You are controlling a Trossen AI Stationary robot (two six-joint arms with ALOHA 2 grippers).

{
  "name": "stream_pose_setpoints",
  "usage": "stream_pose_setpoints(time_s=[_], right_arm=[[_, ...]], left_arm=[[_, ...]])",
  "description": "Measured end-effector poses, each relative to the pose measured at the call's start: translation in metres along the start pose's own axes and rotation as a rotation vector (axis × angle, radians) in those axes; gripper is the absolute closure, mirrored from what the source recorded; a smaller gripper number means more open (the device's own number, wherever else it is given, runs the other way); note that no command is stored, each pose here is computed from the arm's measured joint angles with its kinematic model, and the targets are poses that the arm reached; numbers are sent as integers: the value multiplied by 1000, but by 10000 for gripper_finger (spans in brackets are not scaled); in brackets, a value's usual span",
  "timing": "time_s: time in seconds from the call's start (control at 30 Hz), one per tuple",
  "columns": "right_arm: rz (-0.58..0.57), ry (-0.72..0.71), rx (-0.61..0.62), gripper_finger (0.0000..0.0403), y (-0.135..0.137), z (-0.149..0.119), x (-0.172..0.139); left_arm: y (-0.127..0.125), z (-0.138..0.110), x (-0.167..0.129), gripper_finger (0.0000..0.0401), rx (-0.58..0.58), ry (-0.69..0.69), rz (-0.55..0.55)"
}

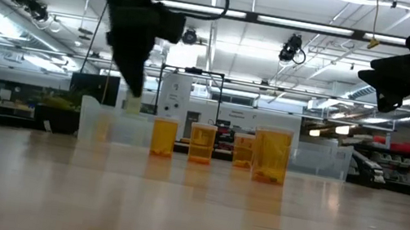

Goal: Pick and place medicine bottles into bin by pill shape (circle, oval)
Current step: Put the yellow small pill bottle into the left transparent bin

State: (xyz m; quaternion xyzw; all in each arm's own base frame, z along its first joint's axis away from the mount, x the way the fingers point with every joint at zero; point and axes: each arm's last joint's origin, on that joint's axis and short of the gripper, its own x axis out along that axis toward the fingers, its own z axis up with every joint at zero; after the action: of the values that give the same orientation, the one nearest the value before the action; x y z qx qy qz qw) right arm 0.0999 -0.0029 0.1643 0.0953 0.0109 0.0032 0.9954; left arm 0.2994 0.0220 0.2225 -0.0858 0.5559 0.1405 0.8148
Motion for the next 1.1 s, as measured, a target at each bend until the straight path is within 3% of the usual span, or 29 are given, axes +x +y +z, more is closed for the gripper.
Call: stream_pose_setpoints(time_s=[0.2, 0.57, 0.8, 1.1], right_arm=[[0, 0, 0, 256, 0, 0, 0], [0, 0, 0, 256, 0, 0, 0], [0, 0, 0, 256, 0, 0, 0], [0, 1, 0, 256, 0, 0, 0]], left_arm=[[37, 23, -13, 268, -5, -61, 39], [107, 26, 4, 283, -95, -7, 148], [122, 23, 32, 263, -102, 89, 158], [133, 19, 51, 282, -129, 157, 151]])
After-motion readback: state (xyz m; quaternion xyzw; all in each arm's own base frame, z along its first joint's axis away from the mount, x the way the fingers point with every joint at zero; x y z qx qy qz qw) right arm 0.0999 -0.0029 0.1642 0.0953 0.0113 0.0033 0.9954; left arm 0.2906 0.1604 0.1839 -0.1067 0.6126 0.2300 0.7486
